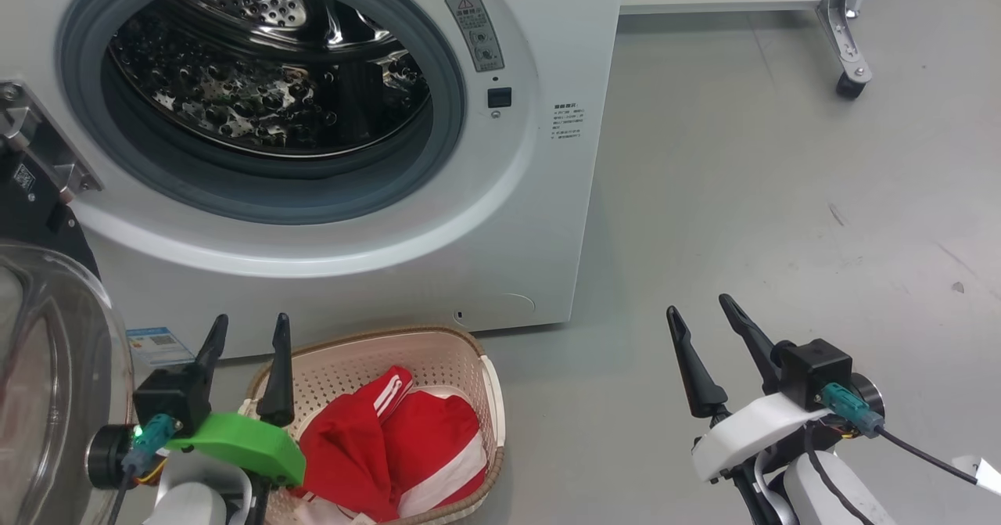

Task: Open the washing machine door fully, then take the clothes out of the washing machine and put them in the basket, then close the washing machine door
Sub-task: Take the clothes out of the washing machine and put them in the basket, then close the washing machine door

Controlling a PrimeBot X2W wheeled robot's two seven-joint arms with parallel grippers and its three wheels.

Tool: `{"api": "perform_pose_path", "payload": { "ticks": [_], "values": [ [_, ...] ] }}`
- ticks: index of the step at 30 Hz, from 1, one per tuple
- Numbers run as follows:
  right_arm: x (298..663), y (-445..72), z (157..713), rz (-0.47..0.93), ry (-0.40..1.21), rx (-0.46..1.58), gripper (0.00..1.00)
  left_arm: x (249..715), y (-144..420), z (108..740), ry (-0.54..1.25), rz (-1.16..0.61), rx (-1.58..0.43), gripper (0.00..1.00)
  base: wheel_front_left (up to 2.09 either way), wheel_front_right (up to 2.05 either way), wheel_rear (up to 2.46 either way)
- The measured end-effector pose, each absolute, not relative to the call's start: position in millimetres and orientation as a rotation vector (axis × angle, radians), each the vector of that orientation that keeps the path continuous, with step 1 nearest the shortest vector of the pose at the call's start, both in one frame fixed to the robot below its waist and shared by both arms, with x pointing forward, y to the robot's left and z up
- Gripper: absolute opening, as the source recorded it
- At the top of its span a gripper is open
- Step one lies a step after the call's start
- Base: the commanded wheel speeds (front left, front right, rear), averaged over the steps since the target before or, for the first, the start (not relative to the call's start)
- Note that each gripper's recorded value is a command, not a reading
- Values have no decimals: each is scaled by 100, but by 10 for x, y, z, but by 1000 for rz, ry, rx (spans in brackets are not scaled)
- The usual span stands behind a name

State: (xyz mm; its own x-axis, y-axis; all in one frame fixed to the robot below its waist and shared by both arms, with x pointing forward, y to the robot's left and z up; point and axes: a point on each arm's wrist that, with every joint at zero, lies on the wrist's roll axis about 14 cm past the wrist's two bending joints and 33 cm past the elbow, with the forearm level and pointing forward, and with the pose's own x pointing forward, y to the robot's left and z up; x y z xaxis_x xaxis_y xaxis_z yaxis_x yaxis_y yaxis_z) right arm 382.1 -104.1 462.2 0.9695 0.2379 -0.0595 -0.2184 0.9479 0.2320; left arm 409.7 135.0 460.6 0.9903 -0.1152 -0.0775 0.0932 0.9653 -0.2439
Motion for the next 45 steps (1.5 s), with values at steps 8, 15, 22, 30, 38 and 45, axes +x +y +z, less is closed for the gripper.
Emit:
{"api": "perform_pose_path", "payload": {
  "ticks": [8,15,22,30,38,45],
  "values": [
    [3688,-1056,4640,226,82,228,100,3845,1360,4588,95,-98,-228,100,0,0,0],
    [3645,-1041,4668,229,74,228,100,3704,1378,4599,89,-90,-224,100,0,0,0],
    [3625,-1033,4688,232,68,228,100,3635,1378,4607,91,-86,-206,100,0,0,0],
    [3588,-1040,4656,224,77,231,100,3595,1385,4637,91,-89,-181,100,0,0,0],
    [3589,-1039,4658,222,76,233,100,3589,1351,4694,81,-99,-173,100,0,0,0],
    [3589,-1042,4660,221,76,234,100,3553,1342,4706,84,-100,-172,100,0,0,0]
  ]
}}
